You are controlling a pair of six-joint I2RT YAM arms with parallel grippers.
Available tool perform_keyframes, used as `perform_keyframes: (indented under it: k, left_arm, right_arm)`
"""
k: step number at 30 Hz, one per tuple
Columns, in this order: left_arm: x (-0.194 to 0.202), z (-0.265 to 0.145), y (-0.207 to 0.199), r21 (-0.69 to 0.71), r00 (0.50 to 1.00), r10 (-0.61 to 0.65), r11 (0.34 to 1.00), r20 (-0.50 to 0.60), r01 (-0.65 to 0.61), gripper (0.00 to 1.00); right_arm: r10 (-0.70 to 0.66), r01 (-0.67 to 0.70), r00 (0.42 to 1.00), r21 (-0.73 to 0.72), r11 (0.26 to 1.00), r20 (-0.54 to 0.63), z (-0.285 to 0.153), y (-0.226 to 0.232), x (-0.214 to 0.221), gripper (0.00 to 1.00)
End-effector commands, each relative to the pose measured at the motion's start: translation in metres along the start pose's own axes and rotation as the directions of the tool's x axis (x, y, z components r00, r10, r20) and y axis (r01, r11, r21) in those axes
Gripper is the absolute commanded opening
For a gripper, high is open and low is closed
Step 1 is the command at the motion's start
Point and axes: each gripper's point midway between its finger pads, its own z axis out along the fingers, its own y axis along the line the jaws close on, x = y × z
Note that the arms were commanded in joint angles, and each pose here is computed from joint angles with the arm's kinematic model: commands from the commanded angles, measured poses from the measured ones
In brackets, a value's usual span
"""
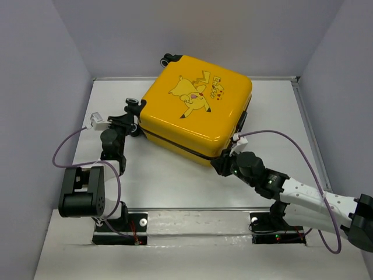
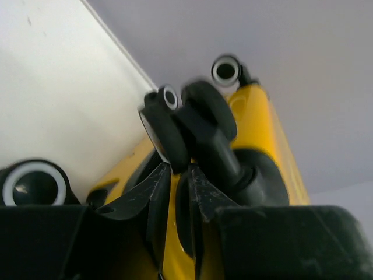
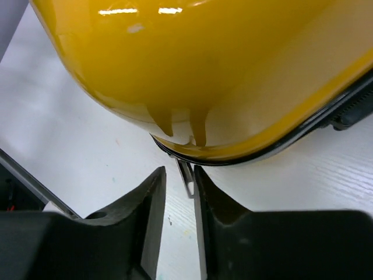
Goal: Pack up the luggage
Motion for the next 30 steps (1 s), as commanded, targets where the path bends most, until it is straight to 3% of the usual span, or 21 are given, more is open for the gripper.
perform_keyframes:
  k: [1,4,10,14,16,17,19,20,21,25,30]
  left_arm:
    - [0.080,-0.029,0.041,-0.088,0.947,0.146,0.980,-0.287,-0.178,0.27]
    - [0.098,-0.033,0.046,-0.113,0.934,0.155,0.973,-0.322,-0.200,0.24]
    - [0.088,-0.031,0.076,-0.221,0.946,0.161,0.948,-0.282,-0.228,0.17]
    - [0.099,-0.023,0.070,-0.188,0.932,0.165,0.954,-0.324,-0.234,0.15]
    - [0.121,-0.027,0.064,-0.147,0.905,0.139,0.966,-0.402,-0.214,0.14]
    - [0.129,-0.029,0.057,-0.128,0.898,0.133,0.970,-0.420,-0.204,0.13]
    - [0.154,-0.040,0.042,-0.089,0.875,0.151,0.973,-0.460,-0.215,0.12]
    - [0.168,-0.049,0.034,-0.073,0.861,0.137,0.978,-0.490,-0.197,0.12]
    - [0.173,-0.053,0.032,-0.068,0.855,0.129,0.980,-0.501,-0.188,0.12]
    - [0.182,-0.066,0.023,-0.044,0.849,0.120,0.985,-0.514,-0.166,0.12]
    - [0.189,-0.077,0.013,0.003,0.835,0.163,0.982,-0.526,-0.189,0.11]
  right_arm:
    - [0.059,-0.063,0.992,0.028,0.998,0.107,-0.011,-0.005,-0.025,0.40]
    - [0.047,-0.054,0.988,0.049,0.997,0.147,-0.026,-0.009,-0.041,0.56]
    - [-0.014,0.015,0.999,-0.023,1.000,0.042,-0.027,0.008,-0.032,0.70]
    - [-0.007,0.007,1.000,0.000,1.000,0.023,-0.019,0.003,-0.021,0.66]
    - [0.016,-0.018,0.998,0.027,0.999,0.062,-0.020,-0.004,-0.024,0.56]
    - [0.022,-0.027,0.995,0.051,0.998,0.101,-0.025,-0.010,-0.031,0.46]
    - [0.017,-0.025,0.993,0.070,0.997,0.114,-0.028,-0.019,-0.028,0.43]
    - [0.016,-0.025,0.993,0.072,0.997,0.114,-0.031,-0.022,-0.023,0.36]
    - [0.018,-0.025,0.994,0.067,0.997,0.106,-0.031,-0.023,-0.019,0.36]
    - [-0.014,0.005,0.998,0.131,0.991,0.063,-0.025,-0.042,0.004,0.57]
    - [-0.059,0.022,0.985,0.223,0.975,0.162,-0.031,-0.062,-0.020,0.59]
